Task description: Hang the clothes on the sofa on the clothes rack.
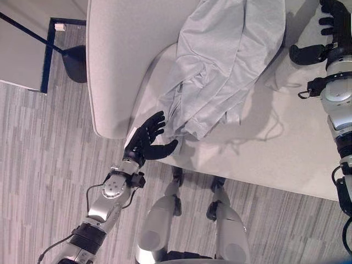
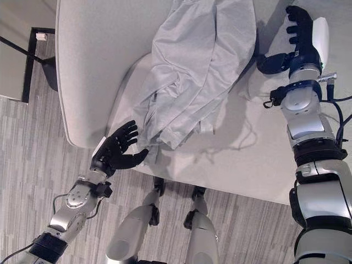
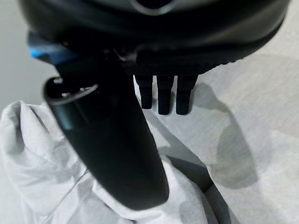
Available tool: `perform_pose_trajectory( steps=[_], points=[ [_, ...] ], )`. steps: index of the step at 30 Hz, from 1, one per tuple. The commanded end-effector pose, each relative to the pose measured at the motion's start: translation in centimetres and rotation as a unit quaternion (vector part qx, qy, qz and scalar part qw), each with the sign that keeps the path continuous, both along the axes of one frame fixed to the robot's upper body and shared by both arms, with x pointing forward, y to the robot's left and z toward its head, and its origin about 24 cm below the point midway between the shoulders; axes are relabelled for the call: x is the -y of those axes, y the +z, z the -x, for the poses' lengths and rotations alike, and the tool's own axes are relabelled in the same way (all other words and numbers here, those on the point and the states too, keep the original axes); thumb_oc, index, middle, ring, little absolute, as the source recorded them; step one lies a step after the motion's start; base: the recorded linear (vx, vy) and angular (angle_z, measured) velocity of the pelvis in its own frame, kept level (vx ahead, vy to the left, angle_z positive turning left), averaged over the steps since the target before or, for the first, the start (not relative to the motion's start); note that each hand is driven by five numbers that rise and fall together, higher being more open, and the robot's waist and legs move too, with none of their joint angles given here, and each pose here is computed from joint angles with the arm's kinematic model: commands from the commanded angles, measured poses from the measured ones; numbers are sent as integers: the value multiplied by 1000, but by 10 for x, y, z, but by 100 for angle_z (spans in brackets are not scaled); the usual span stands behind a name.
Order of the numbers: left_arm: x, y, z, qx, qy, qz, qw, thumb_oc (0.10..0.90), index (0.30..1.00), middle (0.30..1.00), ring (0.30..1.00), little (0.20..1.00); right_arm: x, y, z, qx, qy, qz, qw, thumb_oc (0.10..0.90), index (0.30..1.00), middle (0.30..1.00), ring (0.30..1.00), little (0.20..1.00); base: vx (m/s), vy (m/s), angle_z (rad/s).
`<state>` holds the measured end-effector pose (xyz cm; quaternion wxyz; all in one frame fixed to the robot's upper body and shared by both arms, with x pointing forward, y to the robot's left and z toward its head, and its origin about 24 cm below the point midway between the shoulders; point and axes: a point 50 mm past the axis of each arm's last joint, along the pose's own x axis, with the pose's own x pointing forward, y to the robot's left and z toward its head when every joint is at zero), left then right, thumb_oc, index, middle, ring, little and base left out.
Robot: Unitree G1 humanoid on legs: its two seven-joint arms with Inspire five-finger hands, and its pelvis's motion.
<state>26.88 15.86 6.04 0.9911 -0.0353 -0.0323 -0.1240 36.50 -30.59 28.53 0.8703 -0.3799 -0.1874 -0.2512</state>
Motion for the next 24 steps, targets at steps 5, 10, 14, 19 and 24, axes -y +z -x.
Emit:
perform_pose_trajectory(
  steps=[5, 10, 14, 19, 24],
  points=[
    [1, 17, 12, 62, -11, 18, 998, 800, 900, 900, 900, 900, -10, 67, 18, 145, 32, 5, 989, 800, 900, 900, 900, 900, 6, 2, 0],
    [0, 23, 10, 74, -9, 19, 997, 800, 900, 900, 900, 900, -9, 84, 15, 139, 23, 11, 990, 800, 900, 900, 900, 900, -9, -5, 2],
    [0, 25, 10, 79, -9, 17, 997, 800, 900, 900, 900, 900, -18, 95, 13, 141, 31, 26, 989, 800, 900, 900, 900, 900, 0, 0, 0],
    [1, 27, 9, 83, -11, 15, 996, 800, 900, 900, 900, 900, -20, 105, 13, 146, 24, 25, 989, 800, 900, 900, 900, 900, 0, 0, 0],
    [3, 26, 8, 79, -12, 12, 997, 800, 900, 900, 900, 900, -11, 106, 10, 124, 1, 15, 992, 800, 900, 900, 900, 900, 9, 7, 7]
  ],
)
